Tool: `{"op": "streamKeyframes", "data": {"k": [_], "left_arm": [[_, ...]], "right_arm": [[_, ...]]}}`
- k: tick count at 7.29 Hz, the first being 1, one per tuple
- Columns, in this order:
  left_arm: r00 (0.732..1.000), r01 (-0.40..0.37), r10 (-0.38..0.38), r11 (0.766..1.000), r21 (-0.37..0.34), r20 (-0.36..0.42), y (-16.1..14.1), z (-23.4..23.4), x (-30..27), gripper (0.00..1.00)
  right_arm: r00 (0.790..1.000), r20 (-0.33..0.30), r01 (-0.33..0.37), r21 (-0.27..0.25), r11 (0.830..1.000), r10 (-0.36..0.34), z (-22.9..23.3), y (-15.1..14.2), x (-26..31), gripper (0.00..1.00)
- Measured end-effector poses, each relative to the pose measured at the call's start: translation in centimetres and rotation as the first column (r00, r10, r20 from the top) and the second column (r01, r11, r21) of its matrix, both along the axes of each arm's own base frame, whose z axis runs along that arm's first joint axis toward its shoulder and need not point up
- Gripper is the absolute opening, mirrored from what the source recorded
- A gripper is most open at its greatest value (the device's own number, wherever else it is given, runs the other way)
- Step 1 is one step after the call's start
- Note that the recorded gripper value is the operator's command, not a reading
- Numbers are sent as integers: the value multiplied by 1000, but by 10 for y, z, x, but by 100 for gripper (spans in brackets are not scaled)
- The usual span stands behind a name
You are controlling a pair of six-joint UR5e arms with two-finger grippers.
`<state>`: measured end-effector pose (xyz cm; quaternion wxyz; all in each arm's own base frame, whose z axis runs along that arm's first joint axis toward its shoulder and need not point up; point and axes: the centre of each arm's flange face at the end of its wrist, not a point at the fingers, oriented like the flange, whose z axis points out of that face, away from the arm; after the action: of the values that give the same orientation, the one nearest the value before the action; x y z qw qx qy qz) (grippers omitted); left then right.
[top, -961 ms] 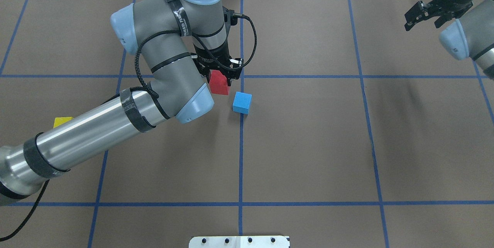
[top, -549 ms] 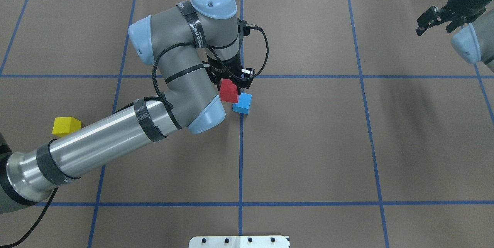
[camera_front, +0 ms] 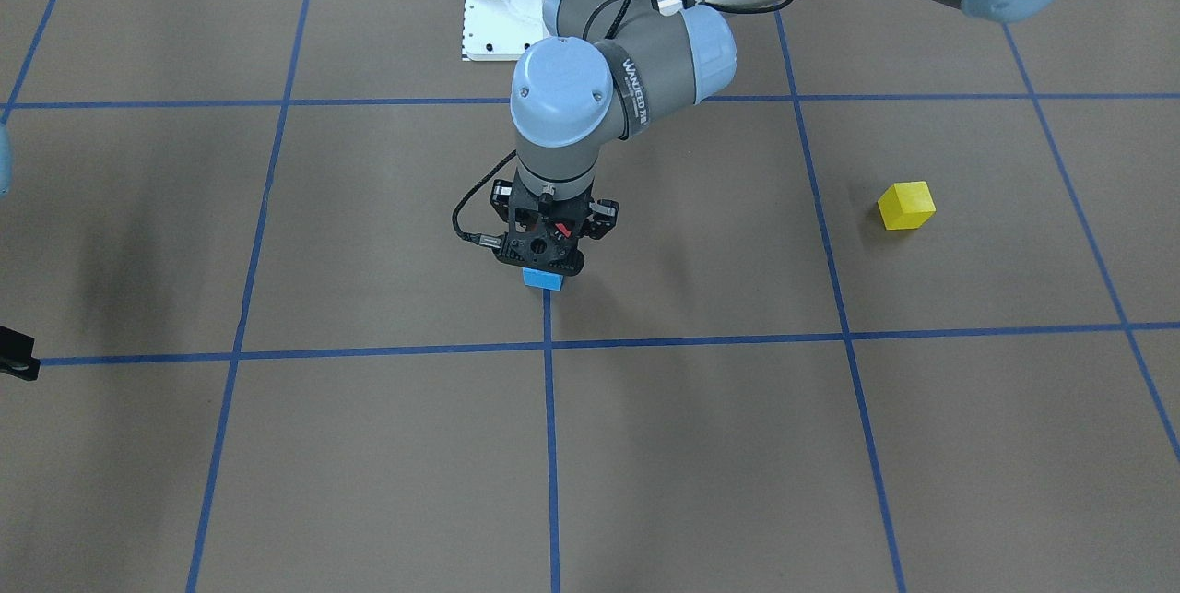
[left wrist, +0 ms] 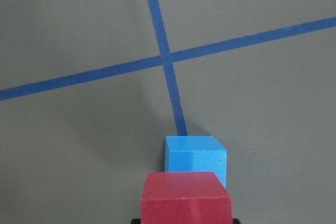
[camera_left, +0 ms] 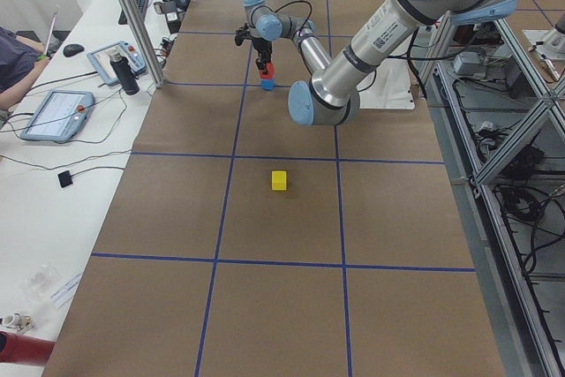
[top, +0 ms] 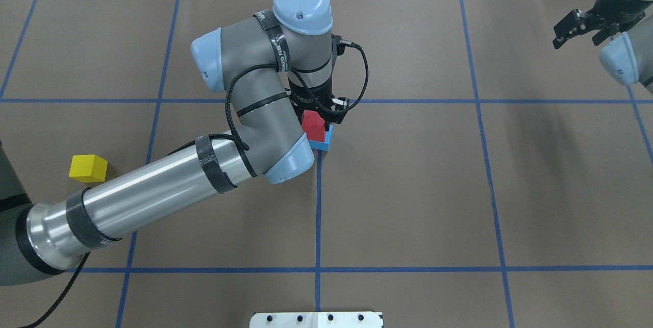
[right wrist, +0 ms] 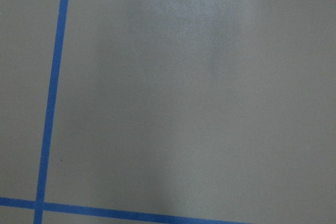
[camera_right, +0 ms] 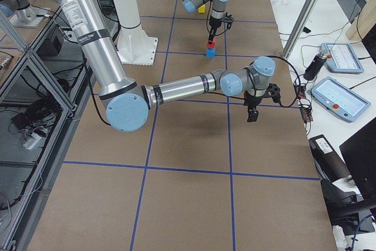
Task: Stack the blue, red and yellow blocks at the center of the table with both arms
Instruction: 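Carry the red cube over the blue cube and lower it on top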
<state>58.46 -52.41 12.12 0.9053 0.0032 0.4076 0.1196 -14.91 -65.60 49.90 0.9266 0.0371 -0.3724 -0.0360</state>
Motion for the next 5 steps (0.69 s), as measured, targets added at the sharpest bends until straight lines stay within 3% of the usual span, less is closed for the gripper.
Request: {"op": "streamKeyframes", "data": {"k": [5], "left_arm": [[1000, 0, 0, 1000, 2, -5, -8, 9, 12, 0]], "right_arm": [[1000, 0, 0, 1, 1000, 0, 0, 0, 0, 99]]}}
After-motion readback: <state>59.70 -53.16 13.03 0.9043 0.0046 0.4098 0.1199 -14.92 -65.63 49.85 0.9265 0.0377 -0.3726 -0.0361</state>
